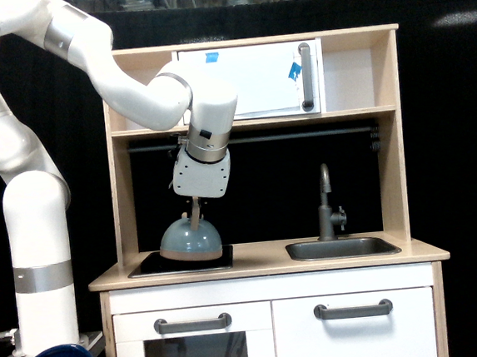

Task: Place the teapot on the stove

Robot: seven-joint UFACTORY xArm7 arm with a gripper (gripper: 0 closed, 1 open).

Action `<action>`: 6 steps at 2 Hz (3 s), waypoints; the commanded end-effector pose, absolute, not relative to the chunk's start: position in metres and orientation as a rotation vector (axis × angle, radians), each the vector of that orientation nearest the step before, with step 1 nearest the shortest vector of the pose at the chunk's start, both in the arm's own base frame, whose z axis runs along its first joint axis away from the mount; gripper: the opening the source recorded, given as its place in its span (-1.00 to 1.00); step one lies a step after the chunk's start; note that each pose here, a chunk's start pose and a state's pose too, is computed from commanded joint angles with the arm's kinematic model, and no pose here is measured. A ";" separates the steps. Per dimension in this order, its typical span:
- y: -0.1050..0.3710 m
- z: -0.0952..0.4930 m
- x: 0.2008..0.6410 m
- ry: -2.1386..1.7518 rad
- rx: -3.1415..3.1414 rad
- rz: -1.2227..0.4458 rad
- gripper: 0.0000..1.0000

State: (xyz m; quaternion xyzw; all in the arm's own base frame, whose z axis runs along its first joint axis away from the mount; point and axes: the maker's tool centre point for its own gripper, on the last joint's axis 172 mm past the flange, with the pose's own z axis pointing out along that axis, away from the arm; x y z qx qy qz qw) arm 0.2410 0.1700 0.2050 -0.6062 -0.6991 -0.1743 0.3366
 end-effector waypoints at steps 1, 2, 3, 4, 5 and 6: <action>0.194 0.195 0.219 -1.823 -1.581 -0.454 -1.00; 0.199 0.199 0.225 -1.823 -1.581 -0.454 1.00; 0.196 0.194 0.224 -1.823 -1.581 -0.454 1.00; 0.181 0.214 0.228 -1.823 -1.581 -0.454 1.00; 0.108 0.272 0.227 -1.823 -1.581 -0.454 1.00; 0.068 0.289 0.218 -1.823 -1.581 -0.454 1.00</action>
